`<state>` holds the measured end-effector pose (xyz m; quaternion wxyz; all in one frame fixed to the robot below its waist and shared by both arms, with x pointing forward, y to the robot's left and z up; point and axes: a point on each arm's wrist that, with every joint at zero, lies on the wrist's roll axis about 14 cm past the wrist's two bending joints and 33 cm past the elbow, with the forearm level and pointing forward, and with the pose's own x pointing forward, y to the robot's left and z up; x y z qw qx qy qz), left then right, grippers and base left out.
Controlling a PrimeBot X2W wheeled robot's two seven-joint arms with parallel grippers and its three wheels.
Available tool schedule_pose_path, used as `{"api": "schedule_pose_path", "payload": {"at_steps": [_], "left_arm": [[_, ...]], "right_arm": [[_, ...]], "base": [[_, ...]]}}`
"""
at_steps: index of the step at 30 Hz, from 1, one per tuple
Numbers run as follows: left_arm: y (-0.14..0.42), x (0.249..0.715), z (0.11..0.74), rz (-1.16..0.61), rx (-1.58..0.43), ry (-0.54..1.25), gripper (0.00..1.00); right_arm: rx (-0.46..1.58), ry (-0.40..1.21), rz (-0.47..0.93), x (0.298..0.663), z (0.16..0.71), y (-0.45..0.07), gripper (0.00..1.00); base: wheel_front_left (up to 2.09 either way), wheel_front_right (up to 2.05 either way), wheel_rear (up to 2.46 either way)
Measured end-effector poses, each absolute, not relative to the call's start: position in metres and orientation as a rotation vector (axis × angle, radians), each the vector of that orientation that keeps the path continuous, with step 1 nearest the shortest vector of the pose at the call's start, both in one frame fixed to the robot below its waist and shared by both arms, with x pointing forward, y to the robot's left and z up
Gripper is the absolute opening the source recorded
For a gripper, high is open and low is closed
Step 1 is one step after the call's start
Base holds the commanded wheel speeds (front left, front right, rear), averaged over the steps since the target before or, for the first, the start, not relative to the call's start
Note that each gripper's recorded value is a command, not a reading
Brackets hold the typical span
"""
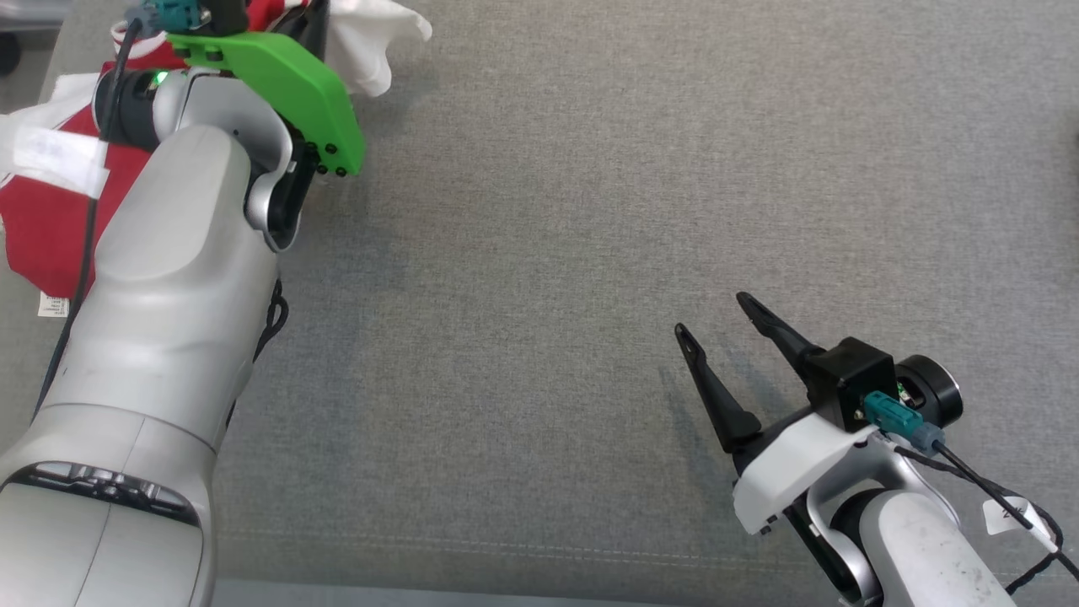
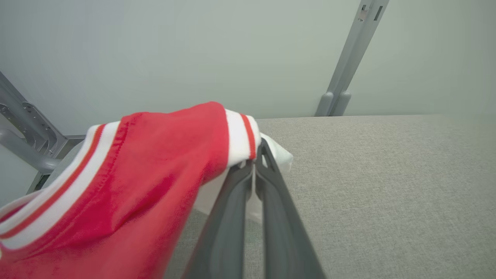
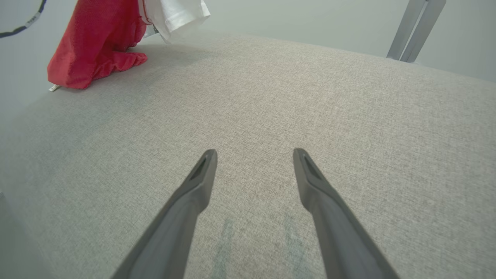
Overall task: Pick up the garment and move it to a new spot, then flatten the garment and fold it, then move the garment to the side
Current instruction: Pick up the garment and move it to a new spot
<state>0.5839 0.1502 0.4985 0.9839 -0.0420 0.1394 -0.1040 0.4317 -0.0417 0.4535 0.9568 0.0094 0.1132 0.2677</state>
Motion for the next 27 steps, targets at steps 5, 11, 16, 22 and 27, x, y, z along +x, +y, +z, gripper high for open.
{"api": "schedule_pose_path", "payload": {"at_steps": [5, 11, 16, 22, 27], "left_arm": [[0.101, 0.591, 0.535, -0.333, -0.069, 0.199, 0.0], [0.024, 0.592, 0.574, -0.518, -0.042, 0.106, 0.0], [-0.051, 0.579, 0.623, -0.698, -0.065, -0.022, 0.0], [-0.124, 0.541, 0.677, -0.905, -0.13, -0.175, 0.0], [-0.158, 0.5, 0.731, -1.028, -0.295, -0.297, 0.0]], "right_arm": [[0.041, 0.216, 0.509, 0.424, 0.459, -0.048, 1.0], [0.057, 0.205, 0.434, 0.415, 0.46, -0.068, 1.0], [0.075, 0.185, 0.345, 0.404, 0.465, -0.093, 1.0], [0.083, 0.172, 0.229, 0.39, 0.467, -0.128, 1.0], [0.081, 0.173, 0.154, 0.375, 0.468, -0.15, 1.0]], "base": [[0.0, 0.0, 0.0], [0.0, 0.0, 0.0], [0.0, 0.0, 0.0], [0.0, 0.0, 0.0], [0.0, 0.0, 0.0]]}}
